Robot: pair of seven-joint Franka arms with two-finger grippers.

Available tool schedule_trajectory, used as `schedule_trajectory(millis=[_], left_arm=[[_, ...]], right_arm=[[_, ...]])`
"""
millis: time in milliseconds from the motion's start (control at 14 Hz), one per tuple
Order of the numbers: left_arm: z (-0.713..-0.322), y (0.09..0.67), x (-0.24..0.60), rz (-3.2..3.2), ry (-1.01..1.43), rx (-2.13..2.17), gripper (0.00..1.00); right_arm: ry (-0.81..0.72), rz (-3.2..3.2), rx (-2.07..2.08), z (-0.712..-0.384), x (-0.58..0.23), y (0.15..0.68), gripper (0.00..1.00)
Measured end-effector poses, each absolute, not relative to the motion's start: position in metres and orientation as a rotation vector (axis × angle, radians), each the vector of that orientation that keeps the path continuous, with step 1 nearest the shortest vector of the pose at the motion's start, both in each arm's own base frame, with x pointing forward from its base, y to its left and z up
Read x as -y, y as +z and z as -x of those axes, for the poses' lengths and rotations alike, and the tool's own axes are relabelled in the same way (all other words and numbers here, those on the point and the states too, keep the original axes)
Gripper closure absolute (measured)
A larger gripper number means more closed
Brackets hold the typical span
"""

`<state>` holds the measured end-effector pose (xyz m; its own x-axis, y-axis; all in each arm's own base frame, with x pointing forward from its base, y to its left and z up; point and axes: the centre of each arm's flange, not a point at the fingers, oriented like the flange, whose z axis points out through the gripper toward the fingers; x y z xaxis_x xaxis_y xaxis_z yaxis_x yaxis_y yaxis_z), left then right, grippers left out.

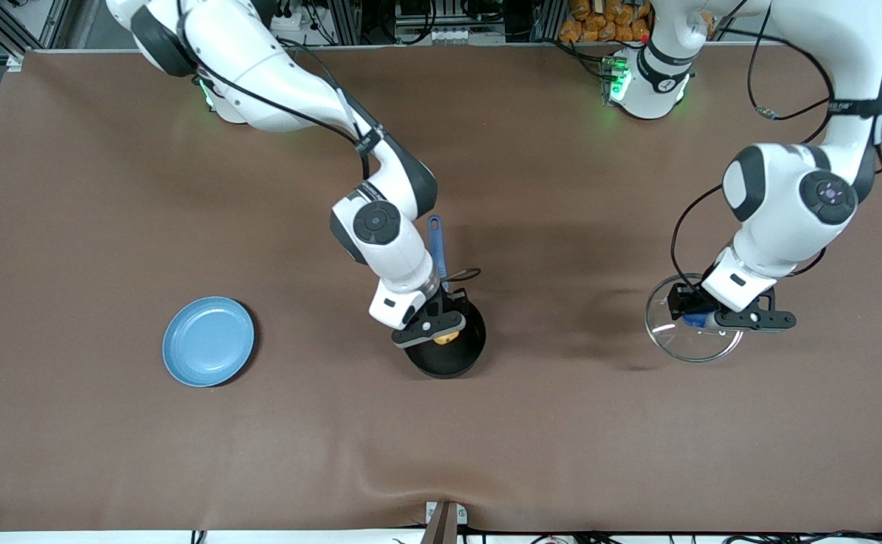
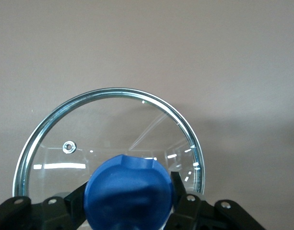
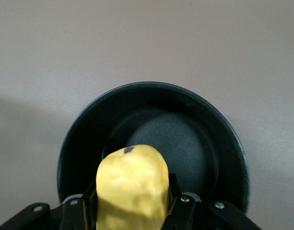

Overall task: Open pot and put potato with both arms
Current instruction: 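Lower the potato into the pot while the left gripper sets the lid down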

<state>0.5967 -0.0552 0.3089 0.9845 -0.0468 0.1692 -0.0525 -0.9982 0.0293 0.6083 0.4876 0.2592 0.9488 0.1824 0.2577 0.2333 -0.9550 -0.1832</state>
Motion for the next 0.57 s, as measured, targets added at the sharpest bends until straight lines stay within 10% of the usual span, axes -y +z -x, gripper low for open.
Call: schedule_trajectory(millis=[571], left_arm=[[-0.592,0.226,0.063,-3.119,0.253,0.133,0.39]], right_arm=[[-0.291,2.911,-0.019,-0.613,-0.487,0.218,0.43]])
